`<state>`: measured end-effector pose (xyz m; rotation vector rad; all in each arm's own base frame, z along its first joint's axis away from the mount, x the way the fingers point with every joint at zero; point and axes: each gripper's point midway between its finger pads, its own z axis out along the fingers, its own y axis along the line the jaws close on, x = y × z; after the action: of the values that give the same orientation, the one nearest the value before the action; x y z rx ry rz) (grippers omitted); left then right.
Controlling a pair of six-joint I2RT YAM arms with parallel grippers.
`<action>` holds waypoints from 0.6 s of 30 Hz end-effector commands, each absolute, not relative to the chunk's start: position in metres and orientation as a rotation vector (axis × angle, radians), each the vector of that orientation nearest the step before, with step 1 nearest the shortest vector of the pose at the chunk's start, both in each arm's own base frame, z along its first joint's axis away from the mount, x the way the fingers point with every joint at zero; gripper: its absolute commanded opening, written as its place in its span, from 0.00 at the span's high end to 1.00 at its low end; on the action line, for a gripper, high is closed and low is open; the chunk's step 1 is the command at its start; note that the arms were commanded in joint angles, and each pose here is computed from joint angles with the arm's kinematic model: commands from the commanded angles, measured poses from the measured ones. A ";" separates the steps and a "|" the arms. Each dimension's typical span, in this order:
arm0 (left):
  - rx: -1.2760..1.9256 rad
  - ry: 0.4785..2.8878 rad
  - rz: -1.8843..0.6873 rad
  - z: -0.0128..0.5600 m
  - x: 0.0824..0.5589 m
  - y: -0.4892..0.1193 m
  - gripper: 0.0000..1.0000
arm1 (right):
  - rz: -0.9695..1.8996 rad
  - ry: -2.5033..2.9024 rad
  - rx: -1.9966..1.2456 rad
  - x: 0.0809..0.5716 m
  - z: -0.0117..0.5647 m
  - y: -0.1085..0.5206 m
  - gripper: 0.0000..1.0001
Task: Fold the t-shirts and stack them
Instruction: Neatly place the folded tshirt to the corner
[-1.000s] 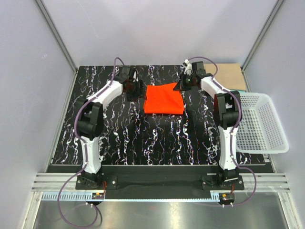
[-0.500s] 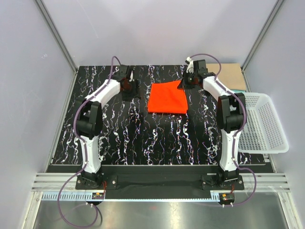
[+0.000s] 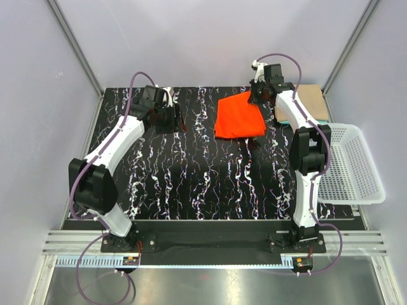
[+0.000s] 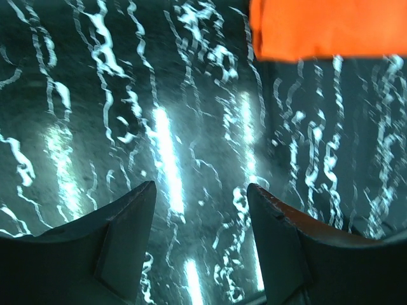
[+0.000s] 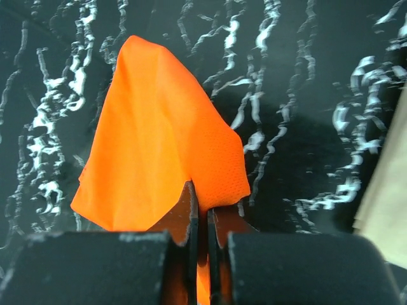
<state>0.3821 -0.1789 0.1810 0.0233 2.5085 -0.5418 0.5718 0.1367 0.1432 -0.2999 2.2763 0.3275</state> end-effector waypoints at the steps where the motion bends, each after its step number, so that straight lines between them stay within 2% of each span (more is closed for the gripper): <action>1: 0.091 2.475 -0.649 0.189 0.373 -0.192 0.35 | 0.218 2.269 -0.334 0.583 0.149 0.113 1.00; 18: 0.150 2.435 -0.824 0.202 0.355 -0.213 0.36 | -0.008 2.244 -0.287 0.619 0.158 0.011 1.00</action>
<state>0.3584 -0.2013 0.1787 0.1040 2.5167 -0.7283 0.6015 0.0294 0.1214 -0.2744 2.3403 0.0699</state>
